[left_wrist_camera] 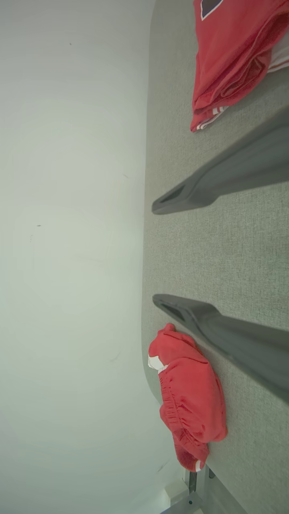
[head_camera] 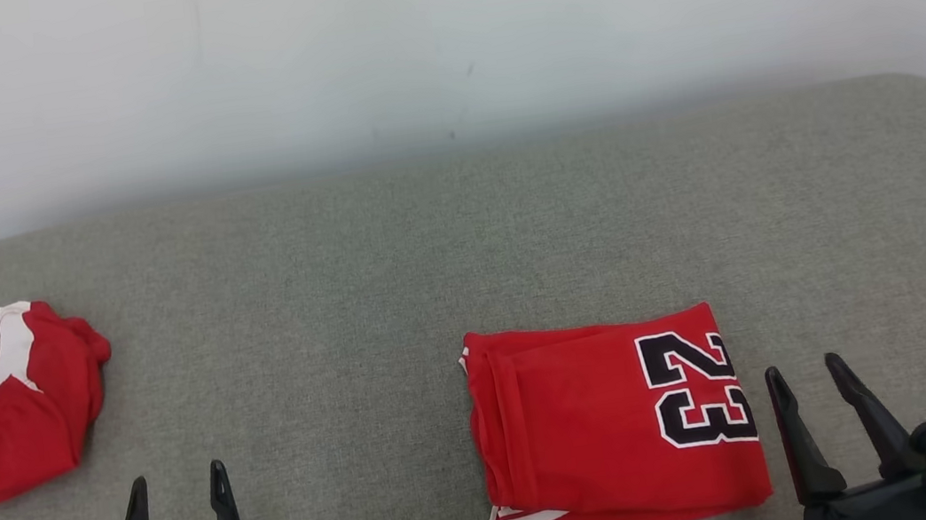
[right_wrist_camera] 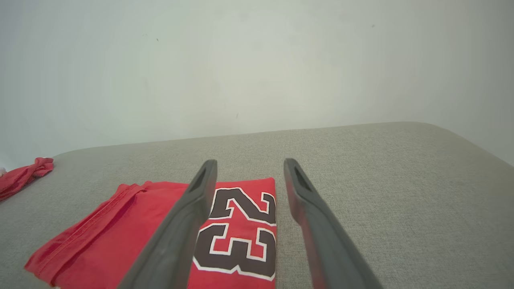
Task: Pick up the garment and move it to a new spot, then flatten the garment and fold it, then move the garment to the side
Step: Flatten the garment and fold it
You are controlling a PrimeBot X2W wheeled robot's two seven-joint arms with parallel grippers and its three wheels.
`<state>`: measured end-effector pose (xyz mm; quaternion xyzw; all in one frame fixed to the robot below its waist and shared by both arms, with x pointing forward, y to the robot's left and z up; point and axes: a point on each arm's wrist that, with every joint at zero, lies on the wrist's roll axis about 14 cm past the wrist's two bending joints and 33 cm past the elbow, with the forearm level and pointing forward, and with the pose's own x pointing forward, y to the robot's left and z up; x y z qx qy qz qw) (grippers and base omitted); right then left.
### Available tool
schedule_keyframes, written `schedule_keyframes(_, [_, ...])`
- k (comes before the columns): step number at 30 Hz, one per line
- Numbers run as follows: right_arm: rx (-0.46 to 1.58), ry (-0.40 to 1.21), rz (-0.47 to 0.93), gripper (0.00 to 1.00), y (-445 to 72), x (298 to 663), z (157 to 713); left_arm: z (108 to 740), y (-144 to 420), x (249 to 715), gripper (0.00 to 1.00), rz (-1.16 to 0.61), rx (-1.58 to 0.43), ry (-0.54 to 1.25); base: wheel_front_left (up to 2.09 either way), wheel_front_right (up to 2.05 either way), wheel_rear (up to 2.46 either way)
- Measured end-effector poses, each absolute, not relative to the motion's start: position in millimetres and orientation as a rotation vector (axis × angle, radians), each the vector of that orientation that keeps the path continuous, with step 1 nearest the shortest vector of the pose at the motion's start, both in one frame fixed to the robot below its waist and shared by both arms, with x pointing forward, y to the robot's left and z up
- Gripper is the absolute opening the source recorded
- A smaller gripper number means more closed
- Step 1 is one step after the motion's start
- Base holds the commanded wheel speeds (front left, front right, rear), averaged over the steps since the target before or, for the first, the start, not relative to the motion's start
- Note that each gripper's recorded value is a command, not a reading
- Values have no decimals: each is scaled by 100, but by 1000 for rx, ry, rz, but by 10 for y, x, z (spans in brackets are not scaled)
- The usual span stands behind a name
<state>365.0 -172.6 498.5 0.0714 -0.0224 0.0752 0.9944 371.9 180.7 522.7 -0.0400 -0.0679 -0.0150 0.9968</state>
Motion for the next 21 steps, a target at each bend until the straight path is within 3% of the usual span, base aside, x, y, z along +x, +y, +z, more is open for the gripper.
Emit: schedule_keyframes(21, [134, -58, 95, 100, -1808, 3487, 4991, 5164, 1906, 3520, 100, -12, -45, -116, 0, 0, 0])
